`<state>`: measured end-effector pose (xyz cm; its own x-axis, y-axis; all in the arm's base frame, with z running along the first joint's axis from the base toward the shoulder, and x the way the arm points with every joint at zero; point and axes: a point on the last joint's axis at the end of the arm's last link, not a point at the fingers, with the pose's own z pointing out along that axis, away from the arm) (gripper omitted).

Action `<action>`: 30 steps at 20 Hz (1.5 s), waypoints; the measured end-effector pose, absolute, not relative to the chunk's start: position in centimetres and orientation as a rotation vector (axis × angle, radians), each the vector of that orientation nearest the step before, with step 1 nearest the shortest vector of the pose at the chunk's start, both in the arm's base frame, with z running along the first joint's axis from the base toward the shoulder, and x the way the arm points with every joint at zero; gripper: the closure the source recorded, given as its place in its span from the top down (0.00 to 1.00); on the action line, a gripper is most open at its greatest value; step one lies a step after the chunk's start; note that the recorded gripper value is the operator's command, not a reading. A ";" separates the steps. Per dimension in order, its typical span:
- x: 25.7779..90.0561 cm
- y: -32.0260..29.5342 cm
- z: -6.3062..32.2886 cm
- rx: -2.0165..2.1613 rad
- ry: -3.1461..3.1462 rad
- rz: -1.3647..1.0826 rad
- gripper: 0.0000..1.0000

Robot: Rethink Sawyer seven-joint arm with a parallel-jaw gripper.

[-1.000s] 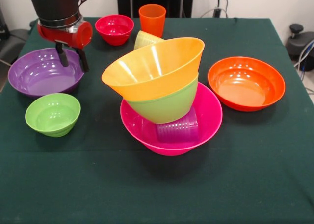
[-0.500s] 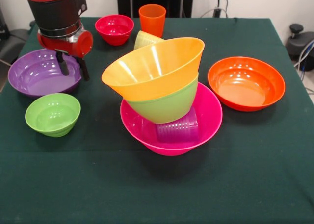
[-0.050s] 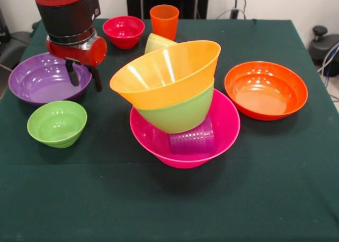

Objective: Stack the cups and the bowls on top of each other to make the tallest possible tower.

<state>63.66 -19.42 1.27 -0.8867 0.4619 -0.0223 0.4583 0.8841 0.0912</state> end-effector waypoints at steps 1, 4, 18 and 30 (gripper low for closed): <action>63.7 -19.3 1.3 0.732 3.007 0.129 1.00; 63.8 -19.0 1.3 0.725 3.009 0.129 1.00; 64.3 -19.3 1.5 0.726 3.001 0.122 1.00; 64.2 -20.1 1.3 0.741 2.998 0.103 1.00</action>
<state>64.15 -20.09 1.30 -0.8836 0.4670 -0.0339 0.4636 0.8827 0.0772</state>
